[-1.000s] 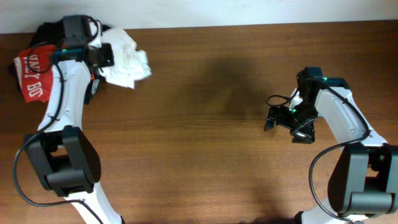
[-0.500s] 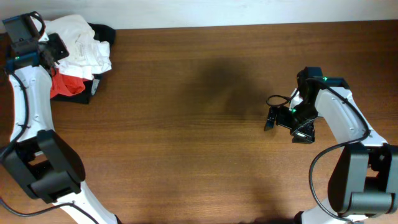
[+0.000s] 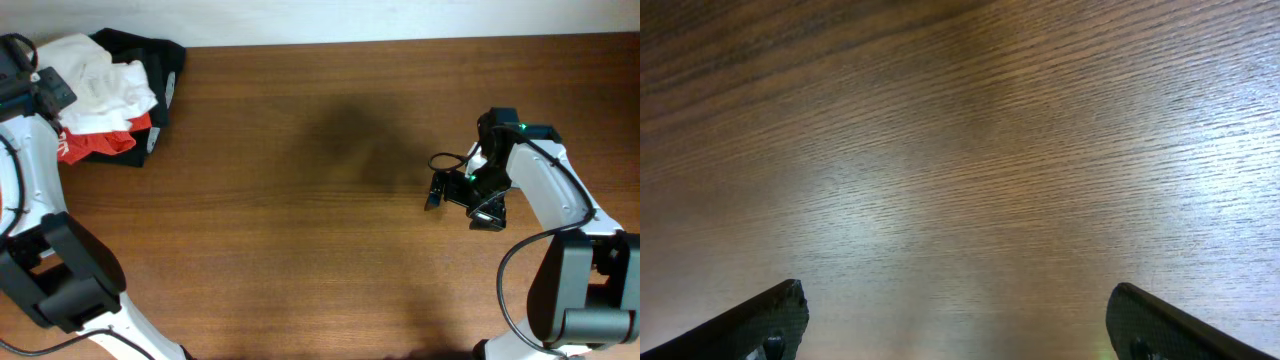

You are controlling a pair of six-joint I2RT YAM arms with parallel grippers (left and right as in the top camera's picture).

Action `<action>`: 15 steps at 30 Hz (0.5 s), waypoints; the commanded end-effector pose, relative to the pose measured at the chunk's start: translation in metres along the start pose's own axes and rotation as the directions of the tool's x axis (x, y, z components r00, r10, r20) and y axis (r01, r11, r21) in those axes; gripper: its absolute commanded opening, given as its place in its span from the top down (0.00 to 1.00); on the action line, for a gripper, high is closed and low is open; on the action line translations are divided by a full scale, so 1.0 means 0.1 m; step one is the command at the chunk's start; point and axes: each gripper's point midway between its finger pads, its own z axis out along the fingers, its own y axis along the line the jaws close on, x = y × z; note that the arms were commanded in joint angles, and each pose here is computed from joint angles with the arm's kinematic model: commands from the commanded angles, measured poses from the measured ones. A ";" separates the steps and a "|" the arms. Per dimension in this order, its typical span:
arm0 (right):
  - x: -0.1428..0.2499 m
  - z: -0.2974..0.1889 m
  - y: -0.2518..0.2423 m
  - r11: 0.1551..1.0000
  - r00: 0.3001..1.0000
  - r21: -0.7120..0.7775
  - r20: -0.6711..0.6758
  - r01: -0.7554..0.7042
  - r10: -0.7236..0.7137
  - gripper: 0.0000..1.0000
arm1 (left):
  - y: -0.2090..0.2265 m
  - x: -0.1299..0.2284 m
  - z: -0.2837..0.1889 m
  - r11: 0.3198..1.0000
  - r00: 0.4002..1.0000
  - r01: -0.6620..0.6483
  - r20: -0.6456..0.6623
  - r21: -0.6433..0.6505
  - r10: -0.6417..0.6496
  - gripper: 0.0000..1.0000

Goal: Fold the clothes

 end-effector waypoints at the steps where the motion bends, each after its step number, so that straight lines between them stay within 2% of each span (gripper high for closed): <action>1: -0.03 -0.03 0.00 1.000 1.000 -0.002 0.013 0.010 -0.010 0.01 | 0.20 0.21 0.28 0.998 0.999 0.012 -0.051 -0.058 -0.015 0.23; 4: -0.03 -0.03 0.01 1.000 1.000 -0.002 0.013 0.010 -0.010 0.01 | 0.20 0.12 0.24 0.999 0.999 0.017 -0.030 -0.044 -0.018 0.20; 7: -0.03 -0.03 0.01 1.000 1.000 -0.002 0.012 0.010 -0.010 0.01 | -0.04 -0.15 -0.05 0.995 0.999 0.024 0.023 0.096 -0.027 0.21; 9: -0.03 -0.03 0.01 1.000 1.000 -0.002 0.012 0.010 -0.010 0.01 | -0.29 -0.37 -0.31 0.970 0.996 0.012 0.081 0.242 -0.032 0.47; 10: -0.03 -0.03 0.00 1.000 1.000 -0.002 0.012 0.010 -0.010 0.01 | -0.42 -0.42 -0.38 0.952 0.995 0.001 0.094 0.307 -0.031 0.65; 11: -0.03 -0.03 0.01 1.000 1.000 -0.002 0.012 0.010 -0.010 0.01 | -0.51 -0.41 -0.41 0.937 0.995 -0.007 0.093 0.349 -0.027 0.76; 13: -0.03 -0.03 0.00 1.000 1.000 -0.002 0.012 0.010 -0.010 0.01 | -0.61 -0.33 -0.36 0.928 0.997 -0.018 0.075 0.372 -0.011 0.93; 15: -0.03 -0.03 0.00 1.000 1.000 -0.002 0.012 0.010 -0.010 0.01 | -0.68 -0.21 -0.21 0.926 0.999 -0.029 0.047 0.376 0.012 1.00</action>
